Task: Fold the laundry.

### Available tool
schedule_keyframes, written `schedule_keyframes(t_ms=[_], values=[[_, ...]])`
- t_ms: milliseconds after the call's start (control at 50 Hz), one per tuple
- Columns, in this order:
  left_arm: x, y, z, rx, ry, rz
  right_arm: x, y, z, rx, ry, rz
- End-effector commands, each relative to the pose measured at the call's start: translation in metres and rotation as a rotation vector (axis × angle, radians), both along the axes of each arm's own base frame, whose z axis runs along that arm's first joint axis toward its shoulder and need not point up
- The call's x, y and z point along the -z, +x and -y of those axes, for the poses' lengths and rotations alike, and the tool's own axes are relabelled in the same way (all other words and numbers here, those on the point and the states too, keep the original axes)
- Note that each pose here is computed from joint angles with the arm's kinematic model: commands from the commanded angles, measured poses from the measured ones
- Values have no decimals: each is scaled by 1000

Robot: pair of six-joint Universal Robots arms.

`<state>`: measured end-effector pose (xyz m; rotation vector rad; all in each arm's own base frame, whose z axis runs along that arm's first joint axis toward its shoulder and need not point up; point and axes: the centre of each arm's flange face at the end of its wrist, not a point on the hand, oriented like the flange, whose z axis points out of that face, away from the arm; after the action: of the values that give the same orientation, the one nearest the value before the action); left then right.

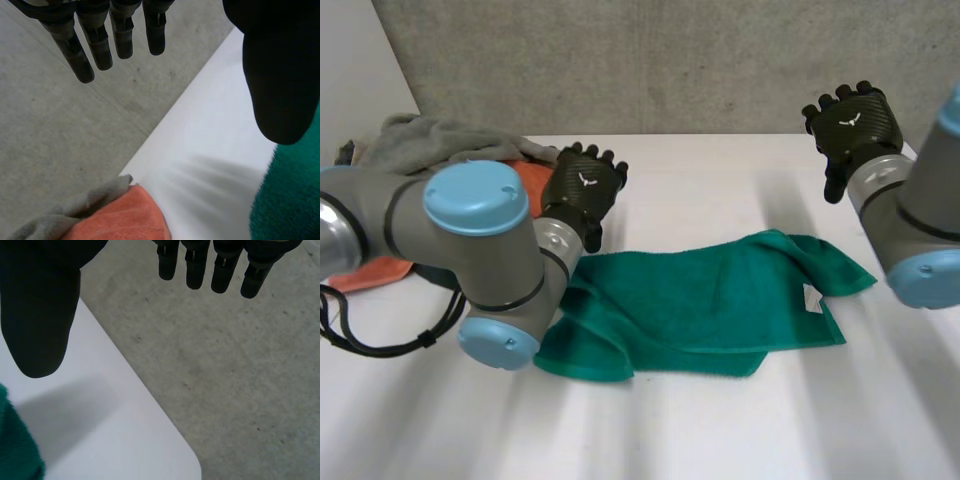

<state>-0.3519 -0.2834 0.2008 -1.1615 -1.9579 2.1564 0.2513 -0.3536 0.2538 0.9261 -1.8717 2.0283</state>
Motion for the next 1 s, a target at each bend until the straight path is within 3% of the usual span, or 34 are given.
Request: schedule_keyframes(t_ms=[20, 120, 340, 1000], values=[[-32, 22, -33, 2, 18, -20, 13, -29, -48, -52, 325, -77], [-39, 40, -59, -7, 102, -97, 44, -40, -75, -96, 536, -96], [-7, 67, -96, -77, 423, -228, 100, -47, -86, -226, 528, -12], [-4, 70, -94, -90, 430, -232, 135, -44, -55, -252, 433, -23]])
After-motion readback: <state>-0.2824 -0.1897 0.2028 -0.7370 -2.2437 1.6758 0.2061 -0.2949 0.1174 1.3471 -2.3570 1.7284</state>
